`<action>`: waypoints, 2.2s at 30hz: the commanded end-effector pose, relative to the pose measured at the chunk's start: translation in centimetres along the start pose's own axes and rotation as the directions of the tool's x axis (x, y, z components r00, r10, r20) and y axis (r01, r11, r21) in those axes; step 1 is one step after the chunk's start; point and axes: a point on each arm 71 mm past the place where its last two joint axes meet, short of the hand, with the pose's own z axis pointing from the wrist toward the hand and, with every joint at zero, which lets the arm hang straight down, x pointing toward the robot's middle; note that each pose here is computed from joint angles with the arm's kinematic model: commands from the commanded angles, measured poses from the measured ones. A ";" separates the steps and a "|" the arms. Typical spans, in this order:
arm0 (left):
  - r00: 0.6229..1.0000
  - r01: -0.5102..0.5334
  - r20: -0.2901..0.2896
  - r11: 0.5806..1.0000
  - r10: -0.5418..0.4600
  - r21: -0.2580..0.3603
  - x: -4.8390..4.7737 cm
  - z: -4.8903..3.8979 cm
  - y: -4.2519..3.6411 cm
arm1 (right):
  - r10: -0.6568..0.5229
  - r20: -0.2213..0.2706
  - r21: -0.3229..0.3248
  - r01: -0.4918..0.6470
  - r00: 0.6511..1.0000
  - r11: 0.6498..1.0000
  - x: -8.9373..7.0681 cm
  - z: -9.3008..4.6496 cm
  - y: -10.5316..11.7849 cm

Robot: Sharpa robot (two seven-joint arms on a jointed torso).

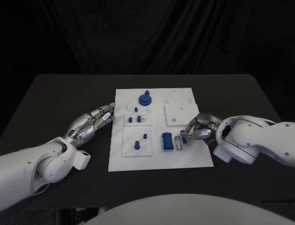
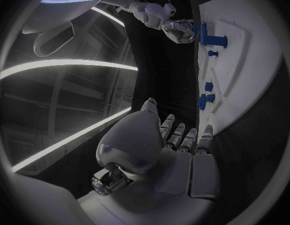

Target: Assemble the parts on the task board

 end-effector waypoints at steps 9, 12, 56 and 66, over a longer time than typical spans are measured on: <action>1.000 0.016 -0.009 0.999 -0.016 0.033 0.25 0.06 -0.05 | 0.005 -0.060 0.011 -0.005 0.998 1.000 0.9 0.8 0.2; 1.000 0.017 -0.009 0.999 -0.017 0.032 0.27 0.04 -0.01 | -0.010 -0.069 0.022 0.012 0.998 1.000 1.1 1.0 0.1; 1.000 0.020 -0.007 1.000 -0.020 0.021 0.19 -0.20 0.34 | -0.058 -0.068 0.016 0.060 0.996 0.998 1.1 1.2 -0.3; 1.000 0.020 -0.005 1.000 -0.020 0.020 0.18 -0.29 0.40 | -0.183 -0.028 -0.057 0.181 0.983 0.982 0.4 0.1 -0.8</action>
